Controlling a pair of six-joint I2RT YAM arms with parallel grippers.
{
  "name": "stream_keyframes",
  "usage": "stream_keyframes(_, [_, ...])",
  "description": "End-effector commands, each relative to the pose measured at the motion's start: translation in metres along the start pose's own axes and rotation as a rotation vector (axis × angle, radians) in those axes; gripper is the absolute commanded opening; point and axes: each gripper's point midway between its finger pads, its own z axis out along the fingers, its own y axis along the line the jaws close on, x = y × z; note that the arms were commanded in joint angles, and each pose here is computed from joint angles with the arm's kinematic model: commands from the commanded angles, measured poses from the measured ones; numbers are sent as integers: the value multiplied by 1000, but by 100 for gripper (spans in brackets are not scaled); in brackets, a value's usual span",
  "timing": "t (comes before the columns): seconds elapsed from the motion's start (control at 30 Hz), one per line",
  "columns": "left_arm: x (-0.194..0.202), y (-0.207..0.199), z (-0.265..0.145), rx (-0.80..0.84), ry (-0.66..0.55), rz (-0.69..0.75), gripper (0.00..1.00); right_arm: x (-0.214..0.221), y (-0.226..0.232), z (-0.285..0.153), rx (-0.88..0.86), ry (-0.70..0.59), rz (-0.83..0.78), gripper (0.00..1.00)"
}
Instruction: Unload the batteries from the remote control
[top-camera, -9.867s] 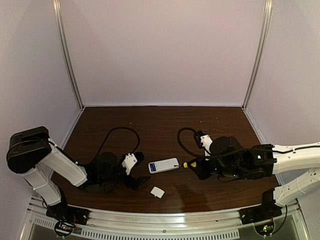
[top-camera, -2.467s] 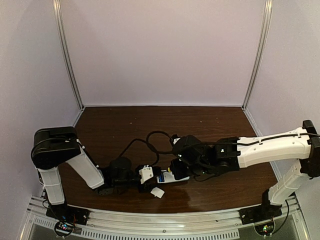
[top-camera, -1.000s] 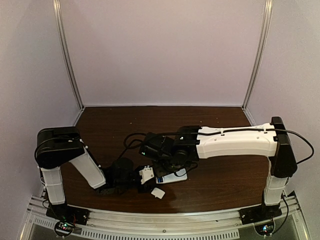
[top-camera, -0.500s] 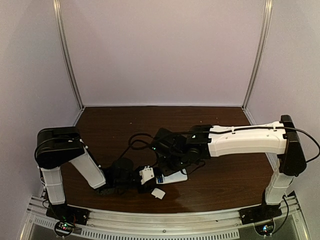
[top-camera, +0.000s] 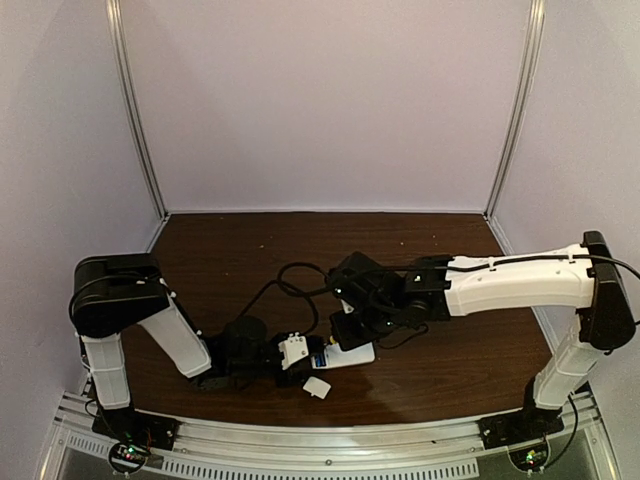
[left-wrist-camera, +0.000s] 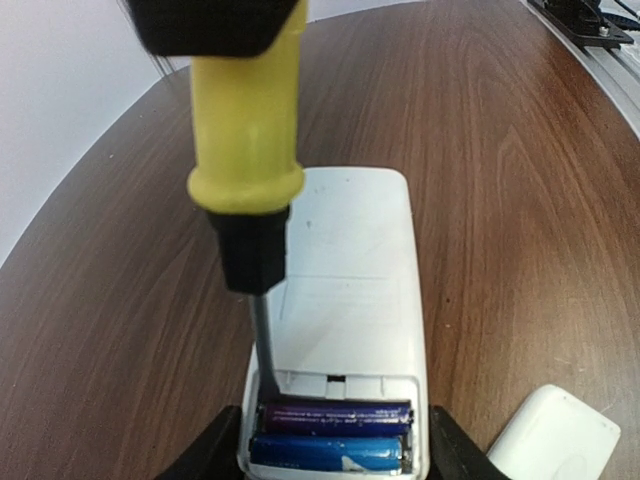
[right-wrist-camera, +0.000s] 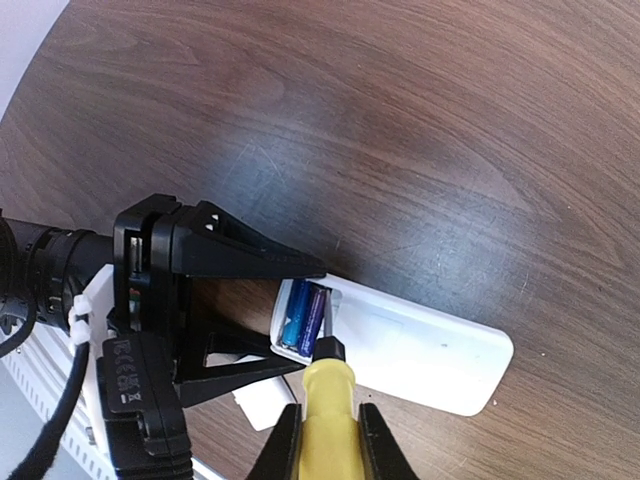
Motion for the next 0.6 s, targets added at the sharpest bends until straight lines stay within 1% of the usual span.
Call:
stream_keyframes(0.0, [-31, 2, -2, -6, -127, 45, 23, 11, 12, -5, -109, 35, -10, 0])
stream_keyframes(0.13, [-34, -1, -6, 3, -155, 49, 23, 9, 19, -16, -207, 10, -10, 0])
stream_keyframes(0.3, [-39, -4, -13, 12, -189, 55, 23, 15, 14, -23, -279, -16, 26, 0])
stream_keyframes(0.57, [-38, -3, -12, 11, -183, 53, 23, 13, 2, -22, -215, -24, 53, 0])
